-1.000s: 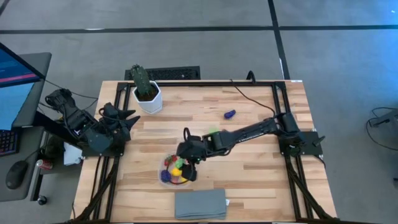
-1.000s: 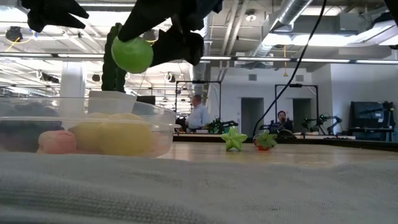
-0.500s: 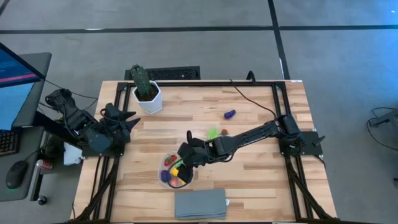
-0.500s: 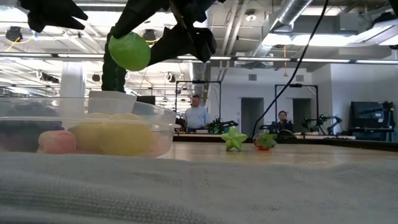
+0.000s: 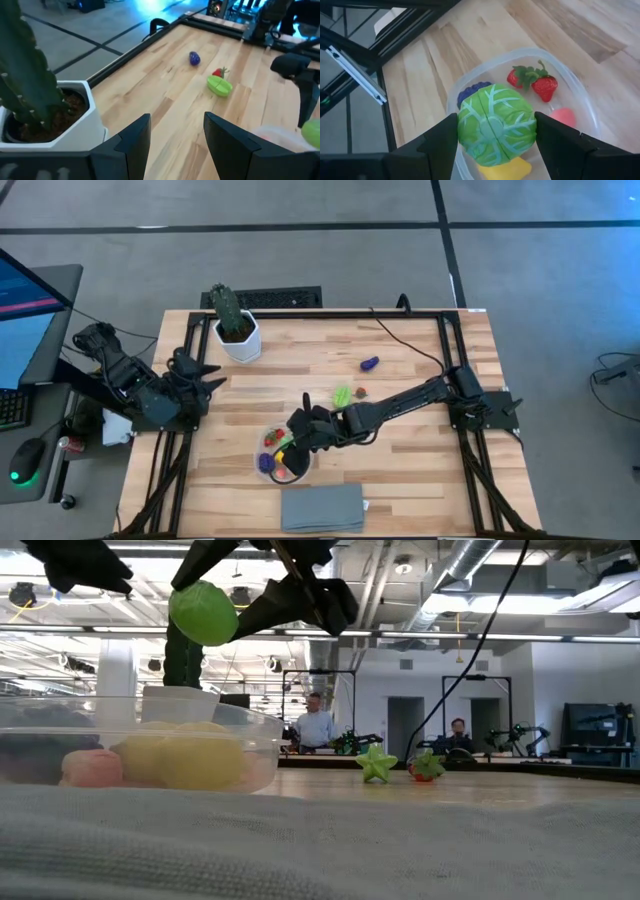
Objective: Pick and placing Produce into tupperware
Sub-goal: Put the cabbage into the transparent bin
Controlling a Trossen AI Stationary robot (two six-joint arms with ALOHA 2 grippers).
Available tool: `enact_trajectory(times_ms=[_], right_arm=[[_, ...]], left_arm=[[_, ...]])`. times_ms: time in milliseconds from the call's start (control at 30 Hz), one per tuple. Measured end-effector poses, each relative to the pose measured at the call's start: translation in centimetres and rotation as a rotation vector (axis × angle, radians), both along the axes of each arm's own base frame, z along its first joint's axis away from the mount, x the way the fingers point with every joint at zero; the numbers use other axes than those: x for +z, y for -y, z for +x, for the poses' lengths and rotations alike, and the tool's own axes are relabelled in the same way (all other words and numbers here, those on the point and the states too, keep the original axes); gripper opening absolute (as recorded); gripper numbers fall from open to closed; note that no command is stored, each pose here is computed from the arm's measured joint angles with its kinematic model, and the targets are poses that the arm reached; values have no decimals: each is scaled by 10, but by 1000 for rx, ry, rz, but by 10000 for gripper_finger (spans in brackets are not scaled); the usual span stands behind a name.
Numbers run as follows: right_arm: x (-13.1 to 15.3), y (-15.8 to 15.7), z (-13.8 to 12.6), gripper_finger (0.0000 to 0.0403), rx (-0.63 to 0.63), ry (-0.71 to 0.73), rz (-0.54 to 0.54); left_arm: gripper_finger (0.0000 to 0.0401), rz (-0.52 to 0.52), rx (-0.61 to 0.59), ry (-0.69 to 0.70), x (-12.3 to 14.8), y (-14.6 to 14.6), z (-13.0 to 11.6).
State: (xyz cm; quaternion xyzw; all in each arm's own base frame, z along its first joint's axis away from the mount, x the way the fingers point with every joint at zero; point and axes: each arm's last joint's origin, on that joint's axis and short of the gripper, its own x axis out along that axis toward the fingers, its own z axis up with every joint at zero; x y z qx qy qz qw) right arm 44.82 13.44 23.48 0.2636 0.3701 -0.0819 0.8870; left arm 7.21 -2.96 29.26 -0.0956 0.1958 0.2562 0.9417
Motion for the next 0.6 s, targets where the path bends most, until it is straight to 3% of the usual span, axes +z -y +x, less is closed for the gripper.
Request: enact_trajectory(times_ms=[467,600], right_arm=[[-2,-5,-2,265,-58,-13,36],[-21,-11,-1,265,-64,-65,39]], left_arm=[[174,53,-37,-73,-3,-2,-3],[174,61,-38,-85,-4,-2,-3]])
